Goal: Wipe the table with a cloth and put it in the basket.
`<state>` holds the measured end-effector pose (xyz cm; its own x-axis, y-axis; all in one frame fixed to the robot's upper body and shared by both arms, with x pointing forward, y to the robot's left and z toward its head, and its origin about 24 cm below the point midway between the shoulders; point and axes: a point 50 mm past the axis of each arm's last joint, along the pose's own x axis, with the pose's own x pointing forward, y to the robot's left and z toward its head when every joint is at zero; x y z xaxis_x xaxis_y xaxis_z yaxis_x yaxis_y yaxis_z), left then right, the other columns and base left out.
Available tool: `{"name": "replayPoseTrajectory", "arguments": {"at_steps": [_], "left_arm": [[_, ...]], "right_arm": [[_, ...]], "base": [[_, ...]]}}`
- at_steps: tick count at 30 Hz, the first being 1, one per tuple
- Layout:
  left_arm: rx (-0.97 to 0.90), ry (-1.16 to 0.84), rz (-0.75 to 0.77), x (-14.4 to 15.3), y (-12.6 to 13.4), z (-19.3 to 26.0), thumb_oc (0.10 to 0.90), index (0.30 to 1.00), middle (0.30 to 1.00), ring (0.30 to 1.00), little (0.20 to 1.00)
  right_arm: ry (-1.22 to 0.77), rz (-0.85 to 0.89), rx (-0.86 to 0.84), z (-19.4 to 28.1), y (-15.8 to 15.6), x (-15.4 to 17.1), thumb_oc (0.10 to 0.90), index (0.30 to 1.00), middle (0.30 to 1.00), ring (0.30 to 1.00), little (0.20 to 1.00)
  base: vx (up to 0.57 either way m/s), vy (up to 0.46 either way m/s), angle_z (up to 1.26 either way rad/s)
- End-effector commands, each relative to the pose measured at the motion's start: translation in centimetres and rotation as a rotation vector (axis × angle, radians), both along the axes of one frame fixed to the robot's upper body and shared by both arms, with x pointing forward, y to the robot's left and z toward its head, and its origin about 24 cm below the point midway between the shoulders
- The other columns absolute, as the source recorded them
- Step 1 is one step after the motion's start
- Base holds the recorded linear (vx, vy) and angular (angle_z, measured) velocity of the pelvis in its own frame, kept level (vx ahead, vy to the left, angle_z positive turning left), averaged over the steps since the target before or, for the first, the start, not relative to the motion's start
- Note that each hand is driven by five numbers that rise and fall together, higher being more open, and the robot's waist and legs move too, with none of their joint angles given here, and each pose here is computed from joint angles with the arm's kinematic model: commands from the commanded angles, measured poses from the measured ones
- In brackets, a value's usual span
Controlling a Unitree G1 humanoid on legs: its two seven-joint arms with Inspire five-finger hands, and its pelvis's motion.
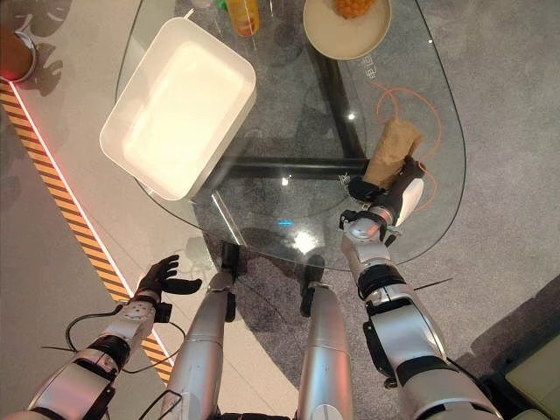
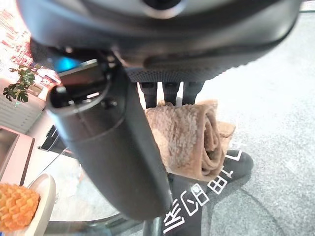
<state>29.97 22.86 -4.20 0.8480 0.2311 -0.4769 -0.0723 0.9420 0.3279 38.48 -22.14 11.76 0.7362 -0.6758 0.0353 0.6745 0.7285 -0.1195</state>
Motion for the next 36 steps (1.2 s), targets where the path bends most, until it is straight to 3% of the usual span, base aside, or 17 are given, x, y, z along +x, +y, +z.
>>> {"name": "replayPoseTrajectory", "arguments": {"at_steps": [1, 18, 36], "left_arm": [[-0.003, 0.028, 0.045, -0.7, -0.3, -0.9, 0.8, 0.9, 0.9, 0.9, 0.9], [-0.005, 0.025, 0.043, -0.6, -0.6, -0.9, 0.8, 0.9, 0.9, 0.9, 0.9], [0.005, 0.025, 0.017, -0.4, -0.9, -0.8, 0.8, 0.9, 0.9, 0.9, 0.9]], "right_arm": [[0.08, -0.032, -0.06, -1.5, -0.7, -0.6, 0.1, 0.3, 0.3, 0.3, 0.2], [0.062, -0.053, -0.146, -0.7, -0.6, -0.5, 0.1, 0.3, 0.3, 0.3, 0.2], [-0.018, -0.023, -0.387, 5.5, 0.0, 1.3, 0.1, 0.3, 0.3, 0.3, 0.2]], "base": [[0.0, 0.0, 0.0], [0.0, 0.0, 0.0], [0.0, 0.0, 0.0]]}}
